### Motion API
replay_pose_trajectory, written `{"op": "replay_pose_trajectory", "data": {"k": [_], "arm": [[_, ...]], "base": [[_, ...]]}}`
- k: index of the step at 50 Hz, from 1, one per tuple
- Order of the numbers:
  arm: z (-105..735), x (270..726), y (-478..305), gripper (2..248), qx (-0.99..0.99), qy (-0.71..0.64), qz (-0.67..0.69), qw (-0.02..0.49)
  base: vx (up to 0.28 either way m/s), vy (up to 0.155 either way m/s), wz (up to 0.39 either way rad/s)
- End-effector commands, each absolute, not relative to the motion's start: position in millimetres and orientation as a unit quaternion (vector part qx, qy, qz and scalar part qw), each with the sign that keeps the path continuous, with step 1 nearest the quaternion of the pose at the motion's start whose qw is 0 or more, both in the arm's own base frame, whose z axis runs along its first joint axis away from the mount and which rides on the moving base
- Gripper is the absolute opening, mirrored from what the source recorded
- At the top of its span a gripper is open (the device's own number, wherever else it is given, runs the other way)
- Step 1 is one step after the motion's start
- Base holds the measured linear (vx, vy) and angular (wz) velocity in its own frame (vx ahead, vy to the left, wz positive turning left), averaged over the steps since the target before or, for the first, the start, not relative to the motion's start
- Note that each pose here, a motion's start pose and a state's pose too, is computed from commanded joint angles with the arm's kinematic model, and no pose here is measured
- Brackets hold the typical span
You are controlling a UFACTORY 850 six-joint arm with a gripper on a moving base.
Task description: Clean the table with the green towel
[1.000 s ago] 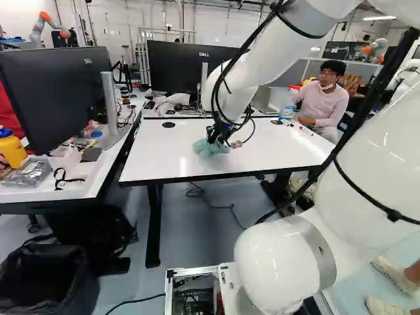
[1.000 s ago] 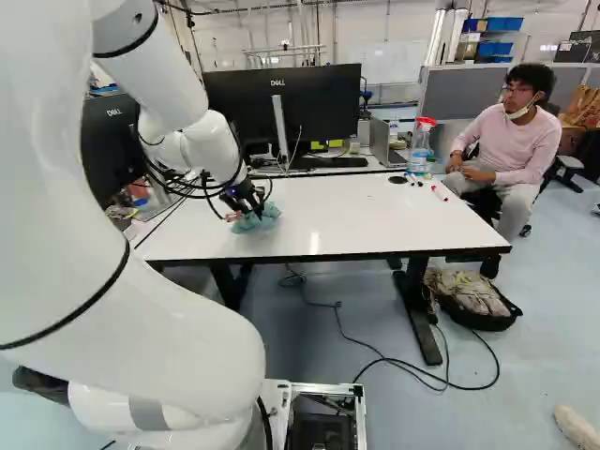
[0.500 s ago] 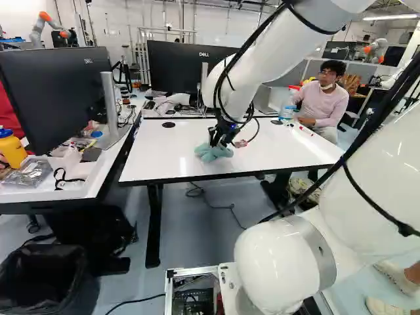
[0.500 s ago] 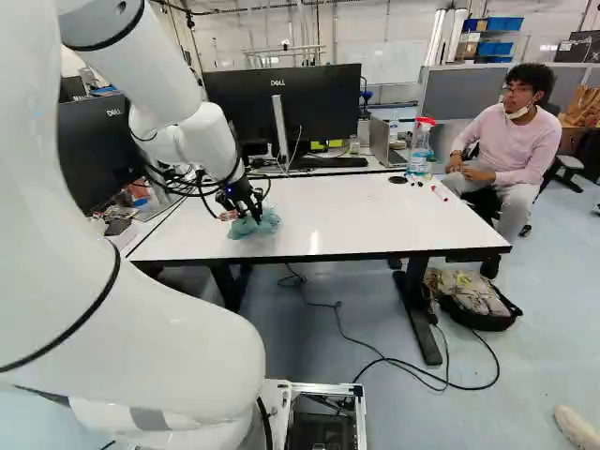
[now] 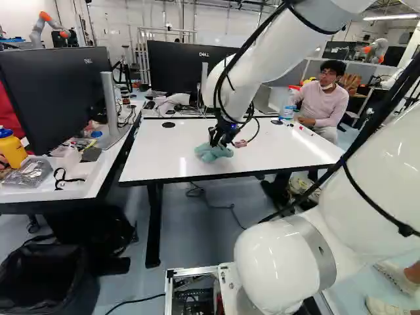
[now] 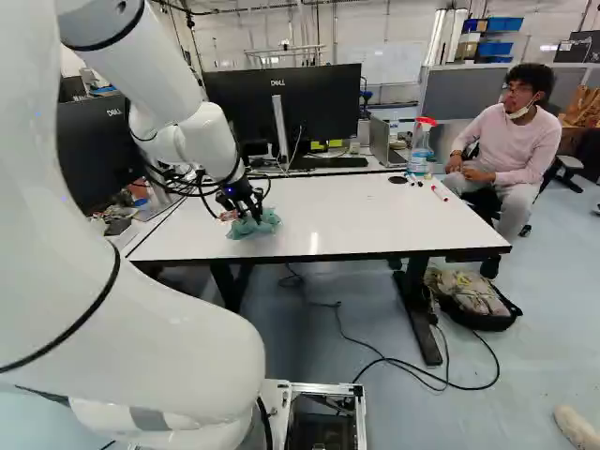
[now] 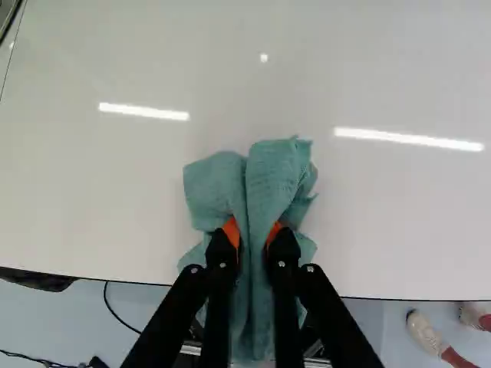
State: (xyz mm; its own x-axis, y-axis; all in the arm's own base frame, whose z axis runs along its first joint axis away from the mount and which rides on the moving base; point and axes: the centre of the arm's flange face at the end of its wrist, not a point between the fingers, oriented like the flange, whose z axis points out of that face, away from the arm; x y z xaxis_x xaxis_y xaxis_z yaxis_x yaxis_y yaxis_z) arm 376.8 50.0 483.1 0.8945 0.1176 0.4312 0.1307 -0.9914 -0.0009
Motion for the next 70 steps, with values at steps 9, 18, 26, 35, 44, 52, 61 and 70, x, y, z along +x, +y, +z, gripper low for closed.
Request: {"op": "replay_pose_trajectory", "data": {"k": [9, 18, 26, 35, 44, 52, 61, 70], "arm": [[485.5, 383.0, 38.7, 55, -0.967, -0.045, -0.249, 0.015], [488.9, 392.2, 24.8, 55, -0.958, -0.021, -0.285, 0.014], [485.2, 403.7, 12.2, 55, -0.954, -0.003, -0.299, 0.01], [477.4, 419.2, -2.5, 55, -0.953, 0.015, -0.303, 0.005], [472.8, 434.2, -17.6, 55, -0.949, 0.031, -0.314, -0.001], [475.4, 445.4, -31.0, 55, -0.941, 0.045, -0.334, -0.007], [478.6, 457.3, -46.3, 55, -0.932, 0.059, -0.357, -0.013], [481.5, 469.0, -61.5, 55, -0.923, 0.072, -0.378, -0.02]], "base": [[0.0, 0.0, 0.0], [0.0, 0.0, 0.0], [0.0, 0.0, 0.0], [0.0, 0.0, 0.0], [0.0, 0.0, 0.0], [0.0, 0.0, 0.0], [0.0, 0.0, 0.0], [0.0, 0.0, 0.0]]}}
